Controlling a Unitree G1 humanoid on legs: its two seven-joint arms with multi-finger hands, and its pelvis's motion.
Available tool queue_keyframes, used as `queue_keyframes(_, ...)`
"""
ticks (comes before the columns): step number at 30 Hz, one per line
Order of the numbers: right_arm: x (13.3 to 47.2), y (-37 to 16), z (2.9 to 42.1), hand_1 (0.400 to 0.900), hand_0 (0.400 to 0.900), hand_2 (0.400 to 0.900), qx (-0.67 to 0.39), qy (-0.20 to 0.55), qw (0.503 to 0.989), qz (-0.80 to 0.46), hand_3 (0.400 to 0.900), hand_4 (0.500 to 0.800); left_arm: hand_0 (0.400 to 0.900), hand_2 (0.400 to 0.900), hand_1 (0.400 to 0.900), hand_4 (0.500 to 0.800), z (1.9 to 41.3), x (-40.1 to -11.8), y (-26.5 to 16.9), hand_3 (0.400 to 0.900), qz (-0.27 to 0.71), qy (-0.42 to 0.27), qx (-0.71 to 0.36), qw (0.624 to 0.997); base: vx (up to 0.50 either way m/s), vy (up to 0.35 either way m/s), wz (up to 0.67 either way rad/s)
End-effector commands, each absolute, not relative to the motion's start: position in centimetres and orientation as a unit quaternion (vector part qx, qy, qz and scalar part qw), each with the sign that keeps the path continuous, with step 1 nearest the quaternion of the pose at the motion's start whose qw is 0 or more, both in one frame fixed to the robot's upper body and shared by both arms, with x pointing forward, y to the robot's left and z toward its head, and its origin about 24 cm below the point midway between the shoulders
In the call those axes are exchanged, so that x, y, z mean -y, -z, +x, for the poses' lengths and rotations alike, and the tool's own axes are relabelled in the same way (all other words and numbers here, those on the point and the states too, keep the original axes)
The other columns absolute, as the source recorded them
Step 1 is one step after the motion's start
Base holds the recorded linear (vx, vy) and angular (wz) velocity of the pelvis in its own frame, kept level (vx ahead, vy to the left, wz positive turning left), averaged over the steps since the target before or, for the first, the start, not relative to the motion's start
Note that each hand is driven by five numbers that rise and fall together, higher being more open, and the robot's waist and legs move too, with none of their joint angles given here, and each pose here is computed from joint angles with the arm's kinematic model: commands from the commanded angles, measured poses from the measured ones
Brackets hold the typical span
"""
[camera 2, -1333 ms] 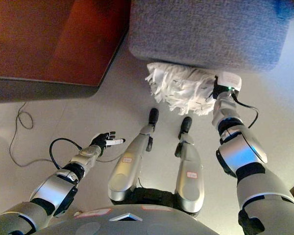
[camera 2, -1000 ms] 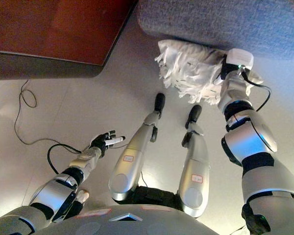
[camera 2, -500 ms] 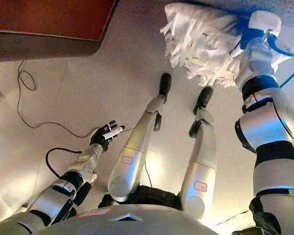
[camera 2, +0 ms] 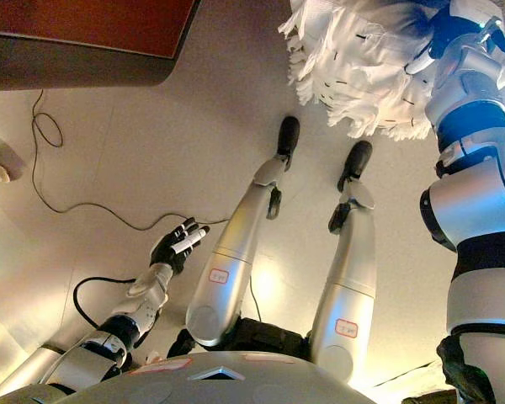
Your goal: Pick up the pillow and put it on the sofa.
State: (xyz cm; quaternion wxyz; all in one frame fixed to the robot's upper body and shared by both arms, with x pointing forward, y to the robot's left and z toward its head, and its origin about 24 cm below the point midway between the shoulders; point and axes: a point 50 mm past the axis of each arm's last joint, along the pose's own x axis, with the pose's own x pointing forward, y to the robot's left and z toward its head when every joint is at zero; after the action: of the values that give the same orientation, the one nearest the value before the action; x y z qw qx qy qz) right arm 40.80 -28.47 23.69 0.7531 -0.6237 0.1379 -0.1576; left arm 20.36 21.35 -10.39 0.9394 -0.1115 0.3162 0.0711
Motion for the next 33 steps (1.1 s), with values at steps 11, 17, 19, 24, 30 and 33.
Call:
queue_keyframes(11, 28.5, -31.2, 40.2, 0.400, 0.400, 0.400, -0.033, 0.200, 0.744, -0.637, 0.400, 0.500, 0.900, 0.900, 0.900, 0.800, 17.6, -22.7, 11.4, 0.900, -0.129, -0.110, -0.331, 0.928, -0.023, 0.003, -0.06)
queue_keyframes(17, 27.2, -31.2, 40.6, 0.400, 0.400, 0.400, -0.014, 0.165, 0.754, -0.636, 0.400, 0.500, 0.900, 0.900, 0.900, 0.800, 17.7, -23.1, 11.2, 0.900, -0.128, -0.115, -0.331, 0.928, -0.020, -0.016, -0.04)
queue_keyframes(19, 26.7, -30.6, 40.8, 0.400, 0.400, 0.400, -0.015, 0.141, 0.760, -0.634, 0.400, 0.500, 0.900, 0.900, 0.900, 0.800, 17.7, -23.3, 11.2, 0.900, -0.124, -0.115, -0.332, 0.928, -0.012, -0.053, -0.06)
queue_keyframes(24, 25.5, -28.6, 41.1, 0.400, 0.400, 0.400, -0.012, 0.059, 0.758, -0.649, 0.400, 0.500, 0.900, 0.900, 0.900, 0.800, 17.1, -24.4, 11.4, 0.900, -0.103, -0.116, -0.343, 0.926, -0.009, -0.057, -0.07)
queue_keyframes(30, 24.8, -27.3, 40.6, 0.400, 0.400, 0.400, -0.002, -0.019, 0.763, -0.647, 0.400, 0.500, 0.900, 0.900, 0.900, 0.800, 16.5, -26.1, 11.7, 0.900, -0.066, -0.137, -0.379, 0.913, 0.023, -0.064, -0.02)
queue_keyframes(33, 24.7, -26.8, 40.1, 0.400, 0.400, 0.400, -0.002, -0.047, 0.773, -0.632, 0.400, 0.500, 0.900, 0.900, 0.900, 0.800, 16.2, -26.8, 11.8, 0.900, -0.051, -0.147, -0.397, 0.904, 0.085, -0.055, 0.03)
